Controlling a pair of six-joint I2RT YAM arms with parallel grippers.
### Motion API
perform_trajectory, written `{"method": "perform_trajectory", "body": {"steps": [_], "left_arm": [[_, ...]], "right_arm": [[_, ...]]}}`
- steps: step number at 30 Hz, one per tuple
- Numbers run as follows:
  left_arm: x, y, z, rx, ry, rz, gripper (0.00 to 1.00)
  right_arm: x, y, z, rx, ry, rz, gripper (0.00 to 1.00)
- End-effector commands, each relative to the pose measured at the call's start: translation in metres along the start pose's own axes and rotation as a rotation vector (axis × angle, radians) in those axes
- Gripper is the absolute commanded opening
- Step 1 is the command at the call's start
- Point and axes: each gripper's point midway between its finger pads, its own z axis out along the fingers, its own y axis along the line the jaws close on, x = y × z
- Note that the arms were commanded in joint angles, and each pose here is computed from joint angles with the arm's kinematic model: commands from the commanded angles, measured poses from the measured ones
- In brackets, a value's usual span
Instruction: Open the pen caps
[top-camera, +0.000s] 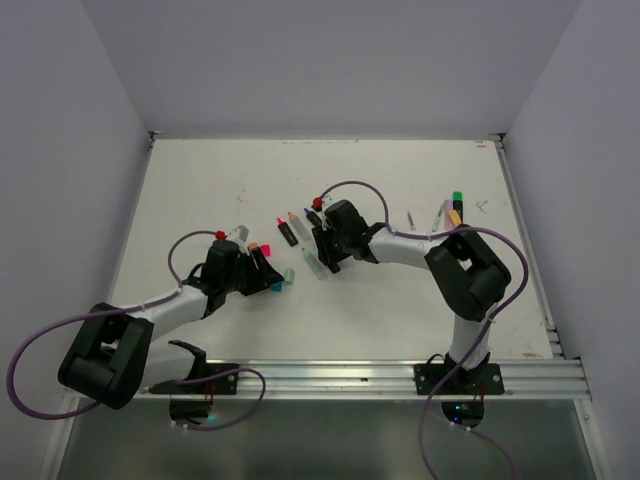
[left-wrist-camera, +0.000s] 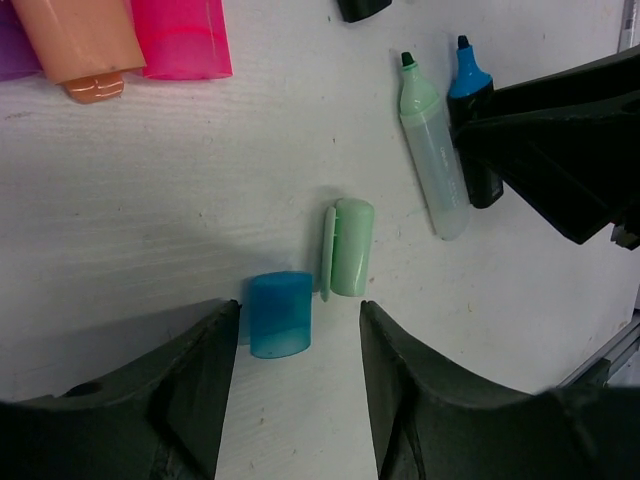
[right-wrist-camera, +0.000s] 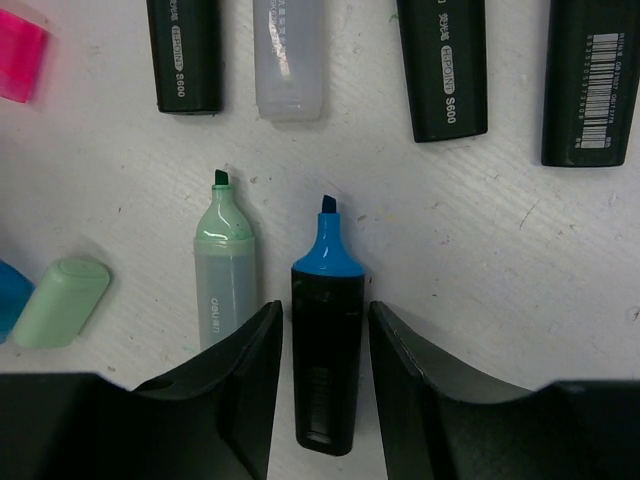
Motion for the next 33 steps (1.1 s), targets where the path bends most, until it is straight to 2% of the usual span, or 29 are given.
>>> {"method": "perform_trajectory", "body": {"steps": [1,3,7,11,14,15,18,25,33], "left_arm": [[-0.002,-0.002,-0.001,0.020,-0.023,0.023,0.55],[-0.005,-0.006,-0.004,0.026,-0.035,0.030,0.57],[-0.015,-0.011,-0.012,0.029,-0.069,0.060,0.62],[-0.025,-0.022,-0.022,0.041,-0.101,0.089,0.64],[-0.031,-0.028,-0.028,0.053,-0.115,0.103,0.65],[-0.032,-0.031,-0.030,0.062,-0.119,0.107,0.66],[-0.036,-0.039,-0.036,0.086,-0.131,0.117,0.66],[-0.047,-0.052,-0.042,0.113,-0.155,0.134,0.66],[-0.052,-0.067,-0.041,0.168,-0.146,0.157,0.66]], "right_arm": [[-0.036,0.008,-0.017,-0.016,-0.096,0.008,0.44],[-0.049,0.003,-0.029,0.021,-0.130,0.010,0.46],[-0.069,-0.019,-0.052,0.115,-0.171,0.036,0.59],[-0.090,-0.060,-0.081,0.217,-0.217,0.092,0.61],[-0.092,-0.112,-0.099,0.310,-0.217,0.179,0.60],[-0.086,-0.140,-0.107,0.376,-0.200,0.221,0.60],[-0.069,-0.184,-0.122,0.506,-0.162,0.262,0.59],[-0.032,-0.264,-0.146,0.756,-0.040,0.378,0.57],[0.028,-0.280,-0.162,0.874,0.091,0.445,0.56]]}}
